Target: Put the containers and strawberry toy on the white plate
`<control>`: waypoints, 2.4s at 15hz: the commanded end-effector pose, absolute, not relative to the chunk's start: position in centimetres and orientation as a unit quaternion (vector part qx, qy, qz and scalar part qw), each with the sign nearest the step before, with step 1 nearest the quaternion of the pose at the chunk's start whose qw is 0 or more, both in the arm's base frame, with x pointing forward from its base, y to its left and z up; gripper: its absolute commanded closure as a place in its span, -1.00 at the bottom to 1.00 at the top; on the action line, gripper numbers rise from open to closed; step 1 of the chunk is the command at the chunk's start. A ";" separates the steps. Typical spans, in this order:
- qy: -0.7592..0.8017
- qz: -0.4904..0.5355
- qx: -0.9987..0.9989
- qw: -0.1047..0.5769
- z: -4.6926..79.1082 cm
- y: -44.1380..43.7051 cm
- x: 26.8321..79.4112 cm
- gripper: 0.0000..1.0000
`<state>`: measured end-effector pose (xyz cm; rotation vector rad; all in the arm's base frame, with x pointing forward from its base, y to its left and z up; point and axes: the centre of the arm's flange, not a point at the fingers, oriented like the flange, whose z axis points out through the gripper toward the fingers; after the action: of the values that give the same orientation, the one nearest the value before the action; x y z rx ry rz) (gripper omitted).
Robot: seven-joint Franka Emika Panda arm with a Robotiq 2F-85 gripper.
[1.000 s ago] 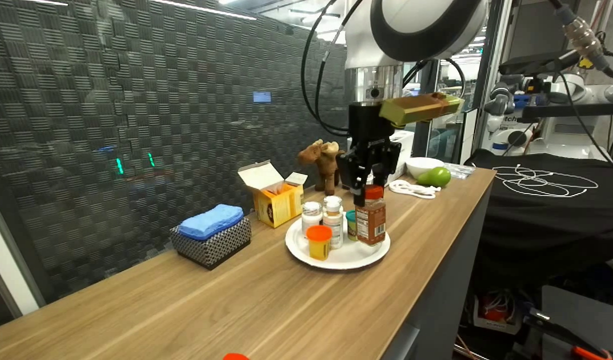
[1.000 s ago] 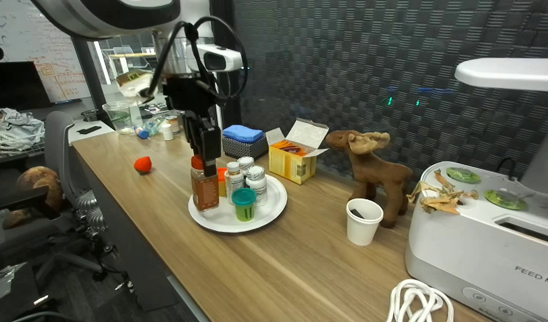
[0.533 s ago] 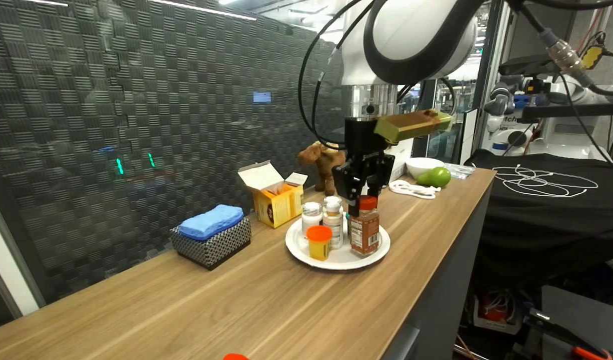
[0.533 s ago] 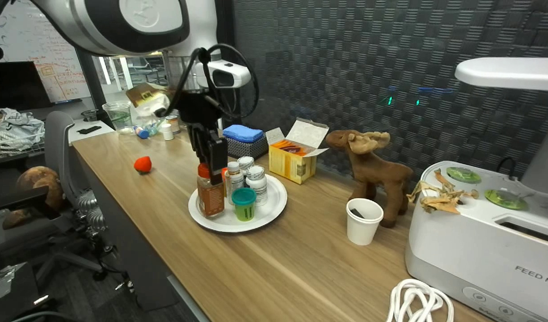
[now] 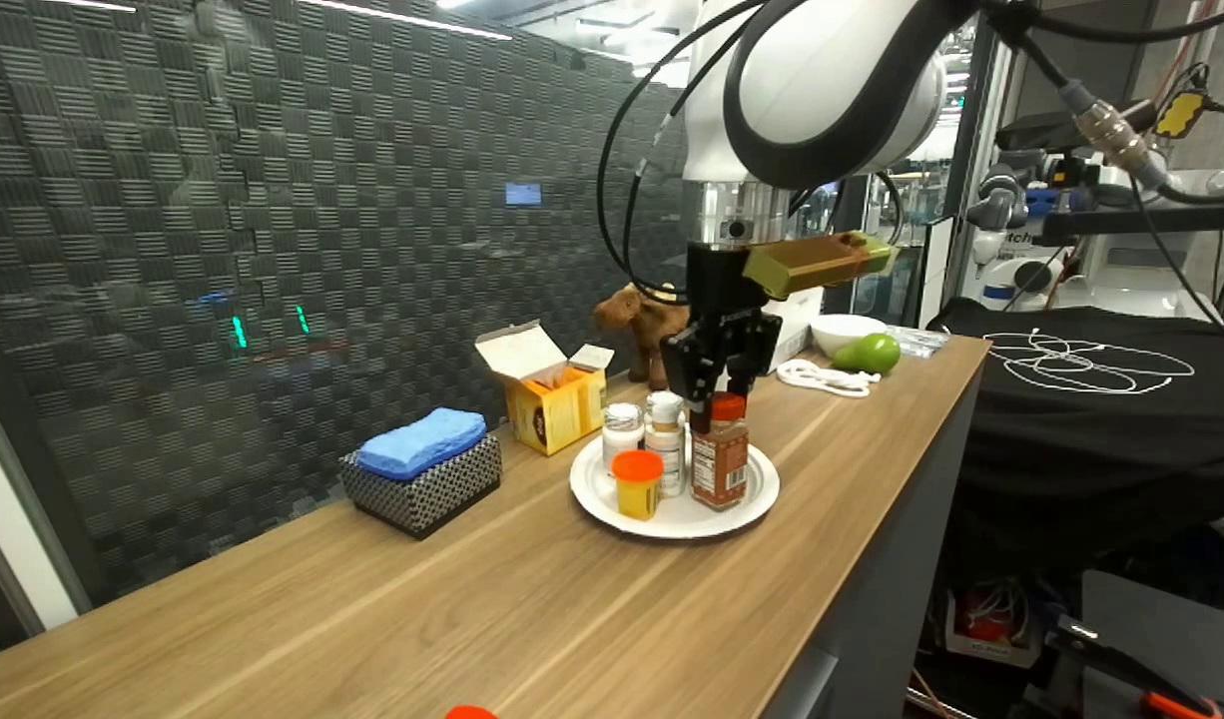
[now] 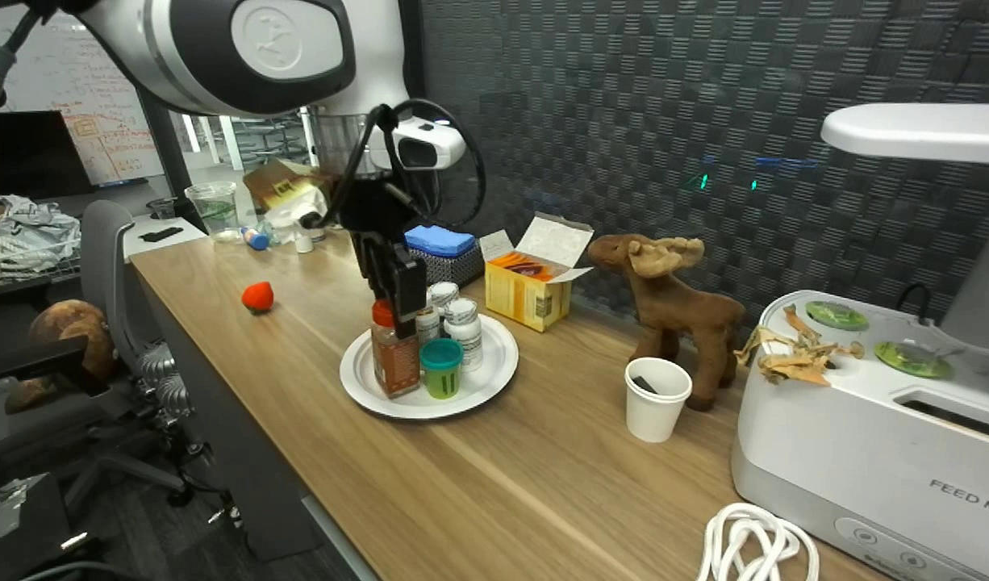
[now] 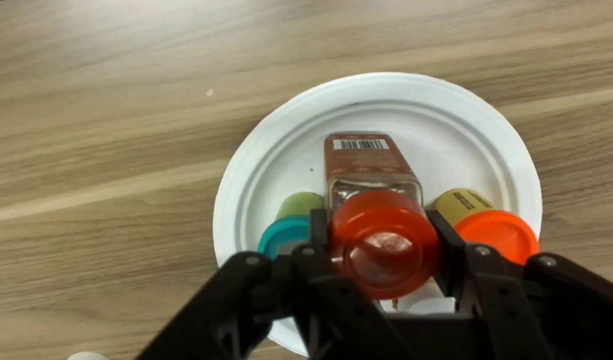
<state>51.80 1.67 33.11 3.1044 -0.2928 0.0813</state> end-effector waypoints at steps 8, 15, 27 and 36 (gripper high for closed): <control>-0.054 0.036 0.998 0.011 32.8 1.1 52.2 -0.16; -0.025 0.034 0.999 0.021 34.9 1.7 51.7 -1.00; -0.071 0.008 0.996 0.050 38.3 12.9 55.5 -1.00; -0.010 -0.075 0.996 0.037 33.0 26.4 52.7 -1.00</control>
<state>52.38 22.89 32.28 3.0394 -0.0702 -0.1911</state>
